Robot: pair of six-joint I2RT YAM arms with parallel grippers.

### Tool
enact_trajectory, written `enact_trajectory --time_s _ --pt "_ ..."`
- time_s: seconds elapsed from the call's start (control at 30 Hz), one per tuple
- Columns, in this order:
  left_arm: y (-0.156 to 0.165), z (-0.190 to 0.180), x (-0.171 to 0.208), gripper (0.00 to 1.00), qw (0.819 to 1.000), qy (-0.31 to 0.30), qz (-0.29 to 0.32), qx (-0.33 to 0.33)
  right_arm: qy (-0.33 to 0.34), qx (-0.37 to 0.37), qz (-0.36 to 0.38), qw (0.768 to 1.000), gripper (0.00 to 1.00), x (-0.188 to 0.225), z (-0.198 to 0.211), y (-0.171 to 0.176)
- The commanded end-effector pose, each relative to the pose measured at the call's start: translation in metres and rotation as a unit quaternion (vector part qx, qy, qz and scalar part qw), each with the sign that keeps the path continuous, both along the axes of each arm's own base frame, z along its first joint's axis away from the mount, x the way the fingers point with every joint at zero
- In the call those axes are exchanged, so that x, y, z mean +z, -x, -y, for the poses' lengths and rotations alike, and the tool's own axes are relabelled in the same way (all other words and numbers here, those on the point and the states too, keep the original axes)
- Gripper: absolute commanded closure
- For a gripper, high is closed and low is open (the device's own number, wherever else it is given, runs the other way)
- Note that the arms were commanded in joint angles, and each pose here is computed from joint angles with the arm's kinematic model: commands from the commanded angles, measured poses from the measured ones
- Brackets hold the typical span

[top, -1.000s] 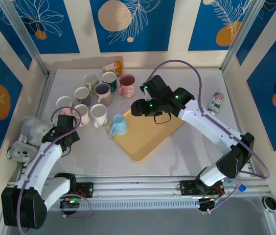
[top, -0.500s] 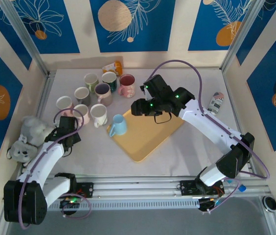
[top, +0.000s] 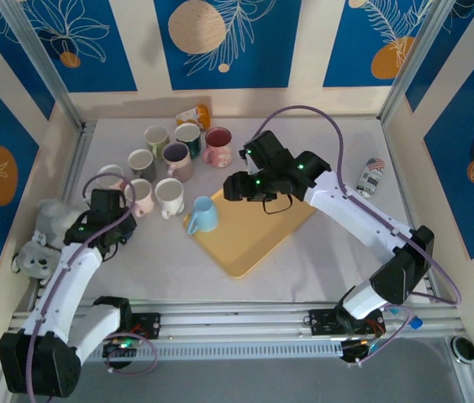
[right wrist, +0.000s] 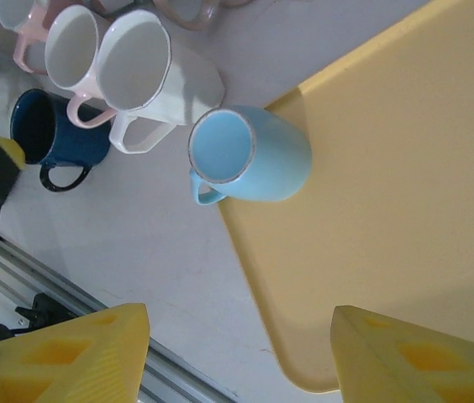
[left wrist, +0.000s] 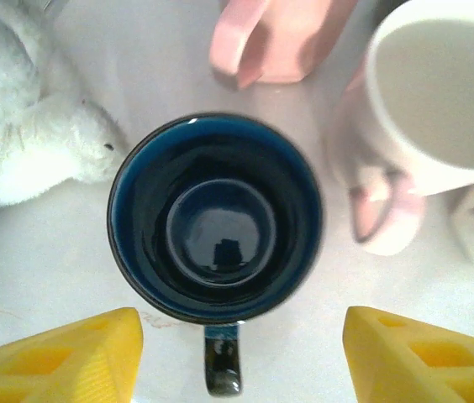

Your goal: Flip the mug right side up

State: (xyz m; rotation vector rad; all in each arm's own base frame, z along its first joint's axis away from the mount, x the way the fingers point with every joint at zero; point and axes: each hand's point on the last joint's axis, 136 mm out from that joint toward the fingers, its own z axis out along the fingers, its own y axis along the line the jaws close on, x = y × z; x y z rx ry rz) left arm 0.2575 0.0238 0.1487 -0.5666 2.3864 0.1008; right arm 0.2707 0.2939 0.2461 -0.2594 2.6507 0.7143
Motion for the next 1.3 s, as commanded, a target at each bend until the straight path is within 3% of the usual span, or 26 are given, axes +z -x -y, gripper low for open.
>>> enact_trajectory --time_s 0.0,0.1,0.23,0.37,0.6,0.8,1.27 --pt "0.008 0.022 0.029 0.34 0.997 0.043 0.010 -0.065 0.003 0.001 -0.035 0.999 0.37 -0.019 -0.015 0.003" --pt "0.006 0.057 0.054 0.35 0.982 0.105 0.045 -0.148 0.012 0.001 -0.052 0.999 0.35 -0.031 -0.029 0.000" --pt "0.008 0.101 0.077 0.35 0.949 0.187 0.069 -0.245 0.028 0.011 -0.071 0.997 0.32 -0.047 -0.049 -0.005" --pt "0.011 0.119 0.084 0.35 0.929 0.228 0.072 -0.283 0.043 0.010 -0.091 0.995 0.31 -0.065 -0.062 -0.011" --pt "0.011 0.122 0.092 0.36 0.924 0.242 0.098 -0.279 0.059 0.020 -0.125 0.990 0.29 -0.095 -0.087 -0.022" --pt "0.011 0.117 0.089 0.36 0.931 0.235 0.091 -0.264 0.070 0.001 -0.153 0.986 0.28 -0.122 -0.099 -0.031" --pt "0.007 0.114 0.082 0.36 0.935 0.231 0.082 -0.256 0.157 -0.016 -0.147 0.976 0.29 -0.150 -0.061 -0.040"
